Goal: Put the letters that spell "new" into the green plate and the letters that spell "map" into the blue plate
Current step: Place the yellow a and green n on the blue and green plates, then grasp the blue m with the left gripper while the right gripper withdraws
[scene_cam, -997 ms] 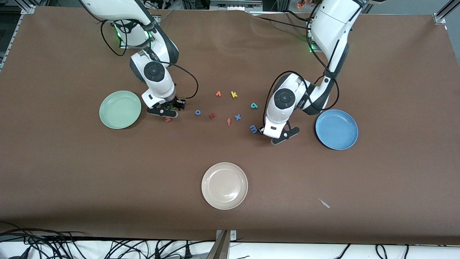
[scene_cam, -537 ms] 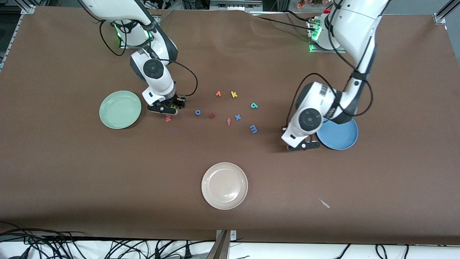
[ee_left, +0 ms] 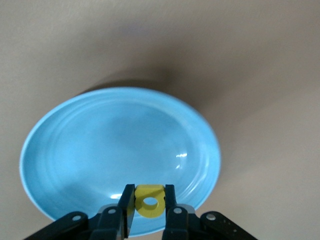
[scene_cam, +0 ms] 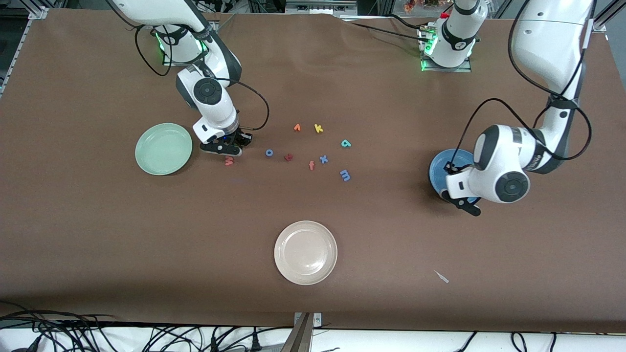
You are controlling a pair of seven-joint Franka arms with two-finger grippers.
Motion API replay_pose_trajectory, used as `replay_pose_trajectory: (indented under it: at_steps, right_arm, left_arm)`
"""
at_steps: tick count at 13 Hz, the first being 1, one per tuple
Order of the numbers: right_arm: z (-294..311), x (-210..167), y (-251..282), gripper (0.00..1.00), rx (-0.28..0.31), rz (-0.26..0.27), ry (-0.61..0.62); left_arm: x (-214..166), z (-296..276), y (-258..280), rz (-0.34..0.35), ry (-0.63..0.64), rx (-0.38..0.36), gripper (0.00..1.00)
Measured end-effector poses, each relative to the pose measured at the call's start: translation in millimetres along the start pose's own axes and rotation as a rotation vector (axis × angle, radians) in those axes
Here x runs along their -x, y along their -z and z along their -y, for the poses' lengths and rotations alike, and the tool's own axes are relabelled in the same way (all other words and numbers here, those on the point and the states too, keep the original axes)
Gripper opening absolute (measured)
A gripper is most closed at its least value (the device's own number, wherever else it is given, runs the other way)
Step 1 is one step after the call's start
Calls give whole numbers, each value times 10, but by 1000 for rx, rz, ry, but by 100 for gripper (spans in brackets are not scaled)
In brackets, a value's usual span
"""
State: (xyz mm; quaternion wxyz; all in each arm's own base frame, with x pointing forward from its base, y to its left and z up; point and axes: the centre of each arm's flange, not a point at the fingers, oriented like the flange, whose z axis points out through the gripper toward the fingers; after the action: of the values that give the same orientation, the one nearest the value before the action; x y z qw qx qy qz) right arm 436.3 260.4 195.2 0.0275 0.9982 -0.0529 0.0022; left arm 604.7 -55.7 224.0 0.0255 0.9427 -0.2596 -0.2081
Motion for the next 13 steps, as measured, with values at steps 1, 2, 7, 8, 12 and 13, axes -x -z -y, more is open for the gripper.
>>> replay_pose_trajectory:
  at_steps: [1,2,7,8,12,13]
  right_arm:
    - [-40,-63,136,26,17,-2,27]
    - [-156,-162,290,26,41,-2,56]
    - [-1659,-700,516,26,126,81,256]
    - [-1919,-716,452,26,127,96,278]
    - [-2364,-407,-23,26,91,40,319]
    - [-2381,-342,-102,26,88,35,321]
  left_arm:
    - [8,14,-11,1,-10,2,32]
    - [-6,-17,-10,1,-17,2,38]
    - [-253,-521,68,-45,274,48,92]
    - [-353,-735,93,-69,352,61,100]
    - [-707,-1677,202,-194,698,124,100]
    - [-772,-1931,190,-224,778,144,100]
